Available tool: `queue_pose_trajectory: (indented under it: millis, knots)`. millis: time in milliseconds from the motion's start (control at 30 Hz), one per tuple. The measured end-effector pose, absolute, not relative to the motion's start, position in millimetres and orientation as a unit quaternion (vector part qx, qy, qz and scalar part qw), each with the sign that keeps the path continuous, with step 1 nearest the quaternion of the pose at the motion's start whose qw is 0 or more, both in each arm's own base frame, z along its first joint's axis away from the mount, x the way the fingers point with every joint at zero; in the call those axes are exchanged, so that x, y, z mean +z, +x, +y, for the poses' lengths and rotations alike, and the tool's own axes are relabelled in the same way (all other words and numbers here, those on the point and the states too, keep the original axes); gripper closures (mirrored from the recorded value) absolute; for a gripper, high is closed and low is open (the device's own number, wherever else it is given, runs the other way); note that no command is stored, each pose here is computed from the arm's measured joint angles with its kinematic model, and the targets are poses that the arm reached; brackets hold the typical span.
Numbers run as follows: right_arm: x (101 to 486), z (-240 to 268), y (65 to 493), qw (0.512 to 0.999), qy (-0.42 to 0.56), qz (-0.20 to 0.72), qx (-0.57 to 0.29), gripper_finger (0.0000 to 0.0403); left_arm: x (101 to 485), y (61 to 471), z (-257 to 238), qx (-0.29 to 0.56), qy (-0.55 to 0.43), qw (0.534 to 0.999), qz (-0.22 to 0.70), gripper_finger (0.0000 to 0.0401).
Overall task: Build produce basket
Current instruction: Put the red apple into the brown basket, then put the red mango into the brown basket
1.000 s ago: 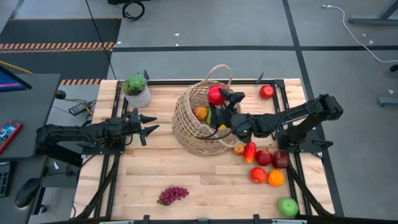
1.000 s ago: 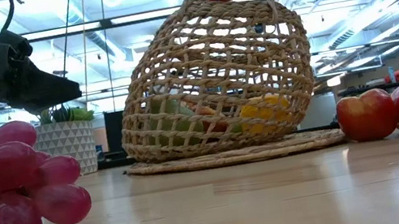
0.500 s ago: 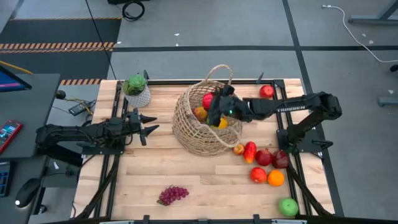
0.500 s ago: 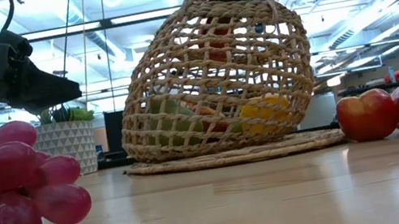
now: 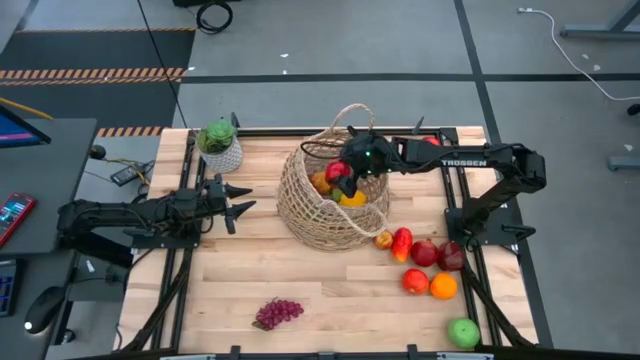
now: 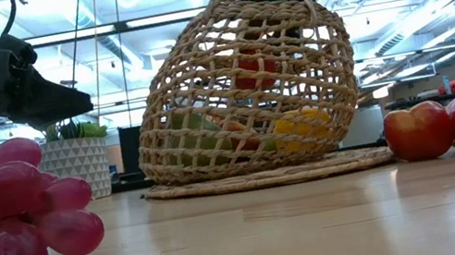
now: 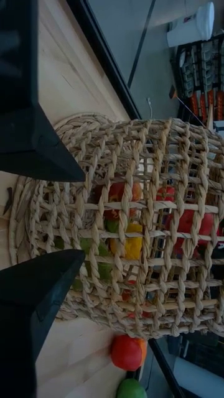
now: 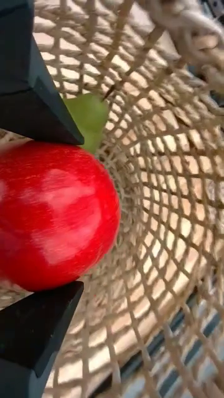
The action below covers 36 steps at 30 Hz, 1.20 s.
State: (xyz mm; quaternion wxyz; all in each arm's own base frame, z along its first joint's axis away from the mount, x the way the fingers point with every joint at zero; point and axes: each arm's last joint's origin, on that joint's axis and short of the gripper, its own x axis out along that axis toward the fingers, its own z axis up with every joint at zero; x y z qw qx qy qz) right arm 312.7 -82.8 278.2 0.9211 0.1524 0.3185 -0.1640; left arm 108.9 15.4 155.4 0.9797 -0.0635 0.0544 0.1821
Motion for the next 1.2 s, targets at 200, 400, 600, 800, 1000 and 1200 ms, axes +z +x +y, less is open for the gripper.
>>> queue_pose_trajectory:
  millis: [200, 400, 600, 800, 1000, 1200]
  knots:
    - [262.7, -81.6, 308.5, 0.913, 0.158, 0.339, -0.166, 0.0034, 155.5, 108.9, 15.4, 0.182, -0.064, 0.980, 0.054, 0.0207]
    - [258.9, -81.1, 306.5, 0.907, 0.158, 0.351, -0.167, 0.0026, 155.4, 108.9, 15.4, 0.182, -0.063, 0.980, 0.054, 0.0206]
    - [258.0, -81.1, 305.6, 0.904, 0.167, 0.356, -0.171, 0.0008, 155.5, 108.9, 15.4, 0.182, -0.063, 0.980, 0.054, 0.0206]
    - [274.7, -80.6, 304.0, 0.896, 0.167, 0.375, -0.171, 0.0004, 155.4, 108.9, 15.4, 0.182, -0.064, 0.980, 0.054, 0.0207]
    - [317.6, -76.6, 296.3, 0.878, 0.154, 0.409, -0.198, 0.0015, 155.4, 108.9, 15.4, 0.182, -0.063, 0.980, 0.054, 0.0205]
    - [338.8, -67.0, 282.5, 0.870, 0.139, 0.421, -0.215, 0.0021, 155.4, 108.9, 15.4, 0.182, -0.063, 0.980, 0.054, 0.0208]
